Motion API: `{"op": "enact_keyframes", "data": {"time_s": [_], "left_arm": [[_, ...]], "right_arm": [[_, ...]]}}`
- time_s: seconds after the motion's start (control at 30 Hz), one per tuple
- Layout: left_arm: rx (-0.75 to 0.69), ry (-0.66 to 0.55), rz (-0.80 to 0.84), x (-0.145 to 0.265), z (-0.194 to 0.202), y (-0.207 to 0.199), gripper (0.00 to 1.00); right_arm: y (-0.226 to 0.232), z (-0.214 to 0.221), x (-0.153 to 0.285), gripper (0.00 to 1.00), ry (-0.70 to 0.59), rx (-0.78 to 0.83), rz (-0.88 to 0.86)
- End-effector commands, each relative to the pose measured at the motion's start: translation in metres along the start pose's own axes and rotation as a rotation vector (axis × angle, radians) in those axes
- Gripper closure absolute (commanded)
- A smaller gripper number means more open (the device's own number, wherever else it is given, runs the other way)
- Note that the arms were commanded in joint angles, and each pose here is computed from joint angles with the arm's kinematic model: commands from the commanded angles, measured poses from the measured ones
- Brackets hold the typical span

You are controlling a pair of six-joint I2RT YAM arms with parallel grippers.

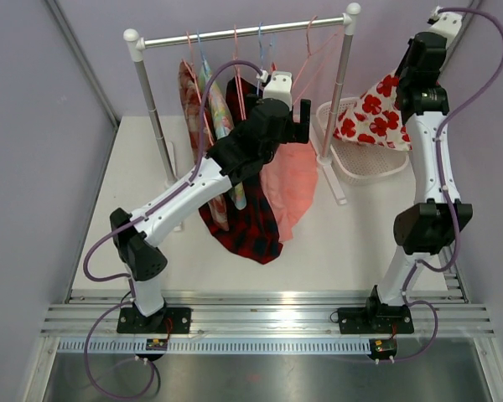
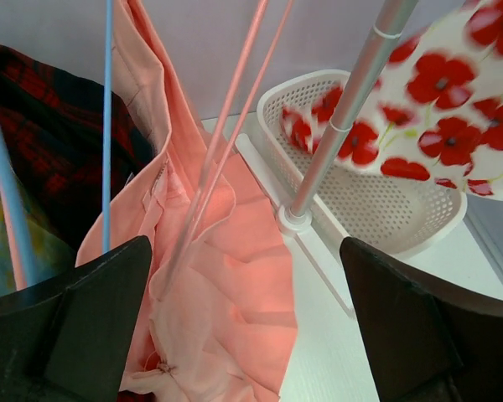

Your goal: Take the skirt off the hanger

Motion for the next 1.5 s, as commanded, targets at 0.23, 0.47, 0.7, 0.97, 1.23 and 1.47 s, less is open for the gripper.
{"op": "enact_keyframes", "data": {"time_s": [0.23,0.47,0.7,0.97,1.23,1.47], "left_arm": [[0.128,-0.155,0.13,0.083,-0.083,0.008,0.01],[0.104,-0.205,0.104,0.1,-0.103,0.017,0.01],[0.057,-0.196,0.069,0.078,-0.106,0.008,0.01],[0.071,-0.213,-0.024,0.055,-0.109,0.027,0.01],[0.071,-0.187,-0.036,0.038,-0.106,0.046,0.02],[0.077,-0.157,0.0,0.027,-0.094,0.043,0.07]], "right_arm": [[0.016,0.06,0.005,0.01,0.178,-0.128,-0.175],[-0.012,0.049,0.084,0.01,0.166,-0.212,-0.205],[-0.035,0.04,0.169,0.01,0.149,-0.304,-0.317],[-0.053,0.062,0.219,0.01,0.196,-0.301,-0.368],[-0.061,0.07,0.232,0.01,0.205,-0.269,-0.367],[-0.057,0.074,0.229,0.01,0.221,-0.28,-0.383]]}}
Point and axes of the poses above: each gripper's point midway between its finger pads, its own x axis back along the fingers, its own y axis along the line the jaws close on, z = x × y, the point moved 7 cm from there along x, back along the fingers, and after that the axes turned 2 degrees about x, right-handed, at the moved point
